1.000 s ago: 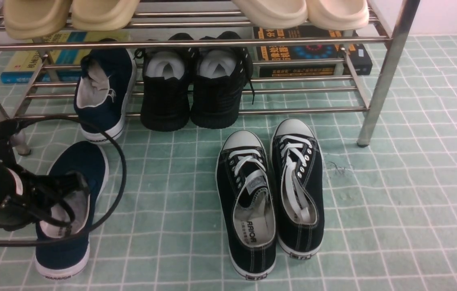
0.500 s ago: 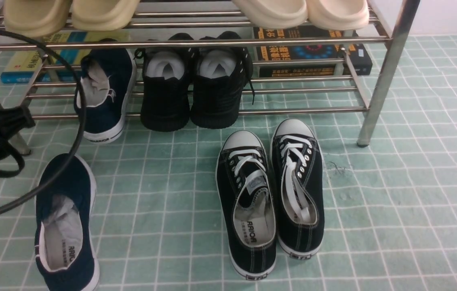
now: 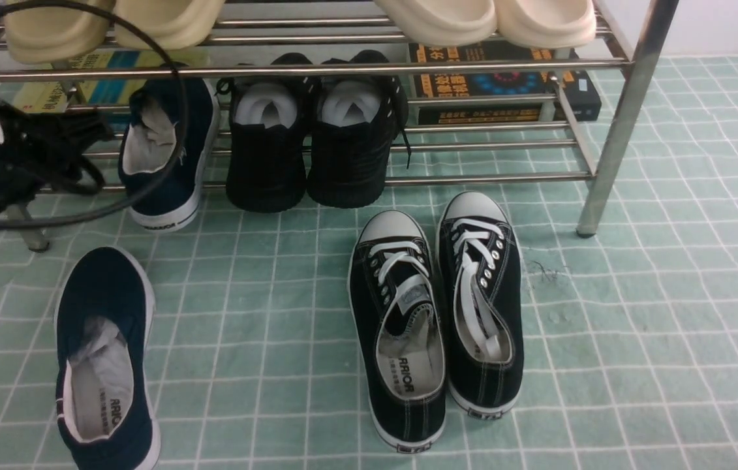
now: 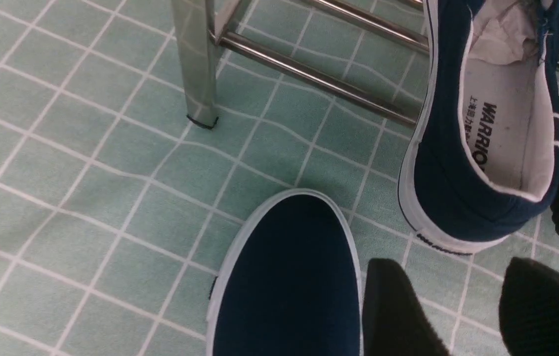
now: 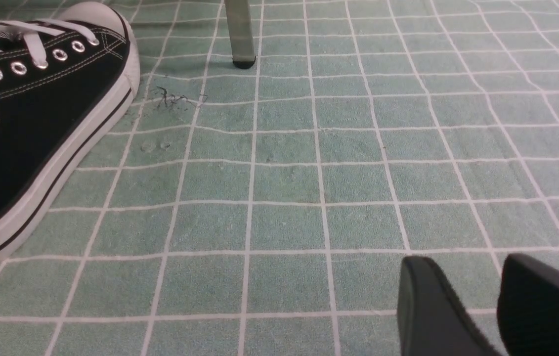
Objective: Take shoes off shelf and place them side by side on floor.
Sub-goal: 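Grasp the leftmost shoe on the bottom shelf of the shoe rack with the left gripper, then set the held shoe down on the floor in front of the rack with the left gripper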
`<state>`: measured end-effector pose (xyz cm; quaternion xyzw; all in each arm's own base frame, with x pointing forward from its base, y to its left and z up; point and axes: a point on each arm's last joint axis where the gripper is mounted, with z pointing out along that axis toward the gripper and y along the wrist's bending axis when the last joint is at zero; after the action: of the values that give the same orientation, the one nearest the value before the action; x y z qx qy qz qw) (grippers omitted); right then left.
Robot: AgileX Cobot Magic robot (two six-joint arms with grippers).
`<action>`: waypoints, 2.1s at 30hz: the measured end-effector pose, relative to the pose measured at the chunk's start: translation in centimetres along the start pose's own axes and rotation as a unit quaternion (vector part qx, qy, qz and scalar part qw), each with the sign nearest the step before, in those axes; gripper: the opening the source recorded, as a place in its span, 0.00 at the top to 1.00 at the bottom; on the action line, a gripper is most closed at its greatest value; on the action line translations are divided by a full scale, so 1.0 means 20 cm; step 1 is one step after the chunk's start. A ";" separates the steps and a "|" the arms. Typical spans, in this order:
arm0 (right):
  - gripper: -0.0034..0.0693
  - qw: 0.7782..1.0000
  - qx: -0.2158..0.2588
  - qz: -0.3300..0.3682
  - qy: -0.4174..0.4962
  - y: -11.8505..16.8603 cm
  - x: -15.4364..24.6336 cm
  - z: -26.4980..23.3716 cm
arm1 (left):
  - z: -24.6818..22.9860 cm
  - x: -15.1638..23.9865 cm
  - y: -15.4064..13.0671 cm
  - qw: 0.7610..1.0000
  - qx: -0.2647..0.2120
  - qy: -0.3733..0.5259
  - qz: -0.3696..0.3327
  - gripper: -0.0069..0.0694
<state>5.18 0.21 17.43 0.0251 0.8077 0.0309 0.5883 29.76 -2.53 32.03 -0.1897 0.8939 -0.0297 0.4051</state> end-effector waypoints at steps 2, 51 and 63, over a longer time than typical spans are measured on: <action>0.63 1.000 0.000 0.000 0.000 0.00 0.00 0.00 | 0.06 -0.04 -0.04 1.000 -0.003 0.011 -0.015 0.44; 0.63 1.000 0.000 0.000 0.000 0.00 0.00 0.00 | -0.01 -0.01 -0.09 0.990 0.026 0.128 0.053 0.87; 0.63 1.000 0.000 0.000 0.000 0.00 0.00 0.00 | -0.01 0.27 -0.02 0.971 0.053 0.233 0.021 0.87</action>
<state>5.18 0.21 17.43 0.0251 0.8077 0.0309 0.5883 26.58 -4.89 28.36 -0.1369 0.9647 -0.1113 0.1954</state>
